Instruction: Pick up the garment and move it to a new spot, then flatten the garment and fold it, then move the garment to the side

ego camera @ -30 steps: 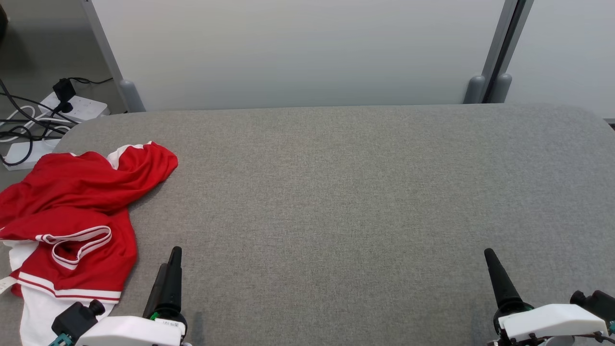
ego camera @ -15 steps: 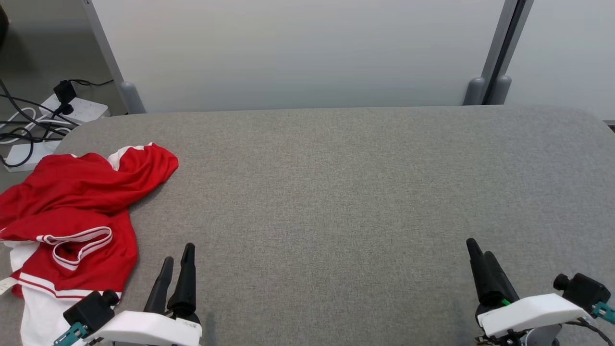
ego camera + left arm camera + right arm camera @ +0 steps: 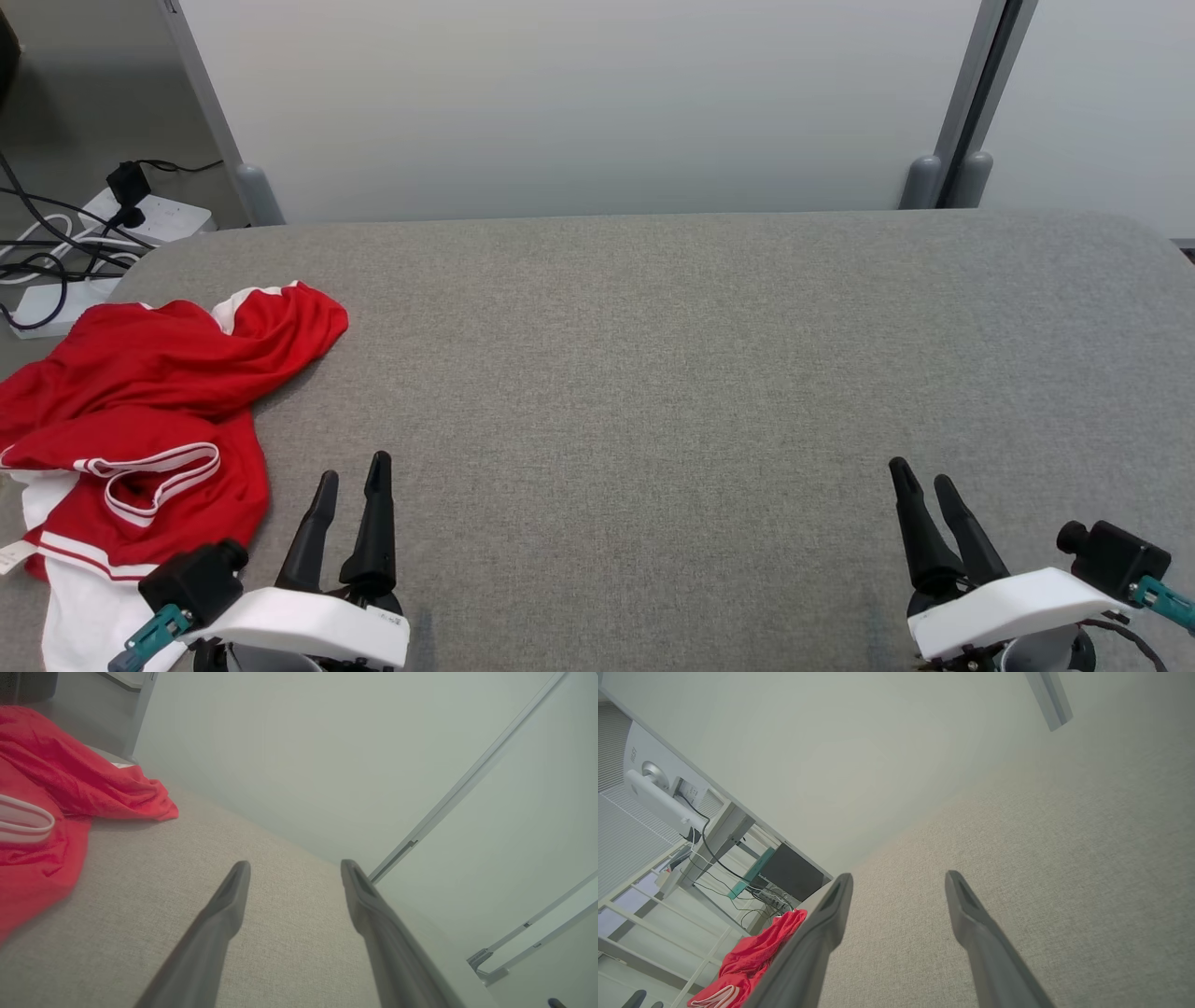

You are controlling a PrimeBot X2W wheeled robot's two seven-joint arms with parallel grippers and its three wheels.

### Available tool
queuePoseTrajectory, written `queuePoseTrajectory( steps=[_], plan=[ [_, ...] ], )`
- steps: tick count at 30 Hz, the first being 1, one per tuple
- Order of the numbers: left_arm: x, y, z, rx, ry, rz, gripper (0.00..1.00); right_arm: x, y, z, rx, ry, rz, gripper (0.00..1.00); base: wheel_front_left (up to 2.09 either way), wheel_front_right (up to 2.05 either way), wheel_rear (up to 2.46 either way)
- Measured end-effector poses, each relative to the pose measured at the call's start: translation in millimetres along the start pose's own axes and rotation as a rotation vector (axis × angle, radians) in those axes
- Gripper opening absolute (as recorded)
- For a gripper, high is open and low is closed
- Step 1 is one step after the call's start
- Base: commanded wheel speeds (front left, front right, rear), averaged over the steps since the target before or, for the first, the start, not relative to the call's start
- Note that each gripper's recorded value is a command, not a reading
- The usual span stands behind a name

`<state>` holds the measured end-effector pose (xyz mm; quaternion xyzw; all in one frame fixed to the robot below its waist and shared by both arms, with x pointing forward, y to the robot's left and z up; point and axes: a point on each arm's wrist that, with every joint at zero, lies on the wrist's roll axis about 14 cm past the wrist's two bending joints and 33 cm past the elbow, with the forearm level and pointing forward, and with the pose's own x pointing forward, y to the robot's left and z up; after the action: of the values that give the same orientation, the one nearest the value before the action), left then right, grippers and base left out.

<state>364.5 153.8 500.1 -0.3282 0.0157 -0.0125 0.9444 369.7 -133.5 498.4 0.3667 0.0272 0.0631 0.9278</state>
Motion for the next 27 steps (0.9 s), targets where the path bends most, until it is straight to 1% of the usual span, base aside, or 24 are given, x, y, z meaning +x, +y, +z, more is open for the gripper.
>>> queuePoseTrajectory(
  steps=[7,13,27],
  plan=[
    [-1.0,-3.9,3.9,0.08,-0.022,-0.013,1.0,4.8,12.0,8.7,-0.092,-0.027,0.046,1.0,0.0,0.0,0.0],
    [-1.5,-8.2,4.8,0.136,-0.032,-0.029,1.0,3.9,19.1,5.7,-0.154,-0.022,0.073,1.0,0.0,0.0,0.0],
    [-2.3,-21.2,8.8,0.303,-0.071,-0.078,1.0,4.0,36.7,12.1,-0.321,-0.063,0.139,1.0,0.0,0.0,0.0]
  ],
)
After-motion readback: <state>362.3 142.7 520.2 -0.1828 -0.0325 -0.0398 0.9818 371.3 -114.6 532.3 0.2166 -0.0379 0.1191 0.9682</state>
